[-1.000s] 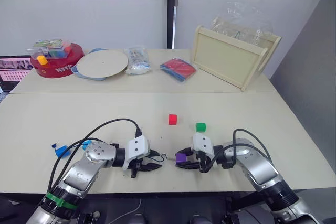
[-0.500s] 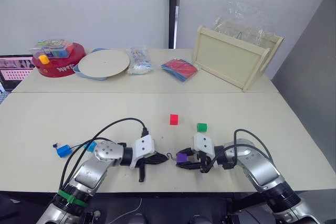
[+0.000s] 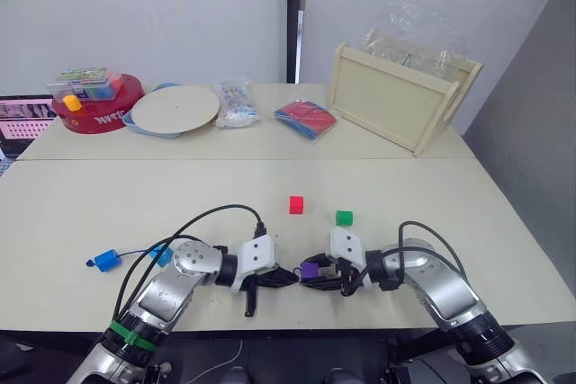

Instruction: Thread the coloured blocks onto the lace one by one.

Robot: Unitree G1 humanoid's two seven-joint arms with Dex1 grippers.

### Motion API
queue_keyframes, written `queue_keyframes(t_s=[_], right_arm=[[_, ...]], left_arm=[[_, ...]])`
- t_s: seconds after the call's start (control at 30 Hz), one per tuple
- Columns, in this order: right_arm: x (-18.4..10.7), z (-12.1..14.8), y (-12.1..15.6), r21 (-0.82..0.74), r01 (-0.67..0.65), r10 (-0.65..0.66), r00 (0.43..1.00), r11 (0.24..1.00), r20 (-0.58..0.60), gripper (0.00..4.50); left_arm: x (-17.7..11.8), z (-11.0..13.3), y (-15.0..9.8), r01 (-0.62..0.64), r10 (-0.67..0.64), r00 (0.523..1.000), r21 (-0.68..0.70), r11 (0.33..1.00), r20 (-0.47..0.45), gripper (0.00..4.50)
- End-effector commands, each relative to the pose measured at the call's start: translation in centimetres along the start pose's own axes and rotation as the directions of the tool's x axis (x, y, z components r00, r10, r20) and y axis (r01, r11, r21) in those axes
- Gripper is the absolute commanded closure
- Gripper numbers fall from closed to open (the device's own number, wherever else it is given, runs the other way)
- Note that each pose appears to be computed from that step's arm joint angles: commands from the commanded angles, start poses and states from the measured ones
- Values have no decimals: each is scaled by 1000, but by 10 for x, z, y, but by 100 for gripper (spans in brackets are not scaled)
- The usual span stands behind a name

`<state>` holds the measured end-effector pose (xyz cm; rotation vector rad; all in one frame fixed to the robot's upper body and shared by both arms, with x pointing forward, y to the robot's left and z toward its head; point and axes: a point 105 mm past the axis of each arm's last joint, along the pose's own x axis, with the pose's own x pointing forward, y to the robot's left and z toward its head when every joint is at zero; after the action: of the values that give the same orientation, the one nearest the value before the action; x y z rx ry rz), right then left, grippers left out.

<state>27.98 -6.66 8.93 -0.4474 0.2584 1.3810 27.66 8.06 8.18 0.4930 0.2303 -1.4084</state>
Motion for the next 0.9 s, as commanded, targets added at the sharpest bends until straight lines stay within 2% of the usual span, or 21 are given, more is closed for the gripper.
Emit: queue_keyframes(t_s=[0.03,0.07,0.13,0.3,0.43,0.63,0.73,0.9], right_arm=[[-2,1,-4,17,29,-29,1000,999,0,280],[-3,2,-5,18,35,-36,999,999,3,227],[-4,4,-6,20,45,-45,999,999,8,152],[-12,11,-9,22,68,-69,997,997,29,0],[-31,17,-2,15,73,-74,997,997,29,0],[-56,3,3,33,115,-114,993,993,-40,0],[-59,-1,5,29,123,-121,991,992,-57,0],[-58,-5,5,27,145,-143,987,989,-69,0]], left_arm=[[-11,6,9,-48,48,999,11,999,2,423],[-12,8,10,-54,54,998,7,998,8,395],[-14,11,9,-47,47,999,1,999,15,328],[-20,18,7,-25,25,999,-13,1000,29,169],[-21,29,11,-10,10,999,14,1000,32,41],[9,35,8,42,-44,998,48,998,42,41],[20,35,7,62,-64,996,31,998,63,41],[34,29,10,64,-67,997,57,996,43,41]])
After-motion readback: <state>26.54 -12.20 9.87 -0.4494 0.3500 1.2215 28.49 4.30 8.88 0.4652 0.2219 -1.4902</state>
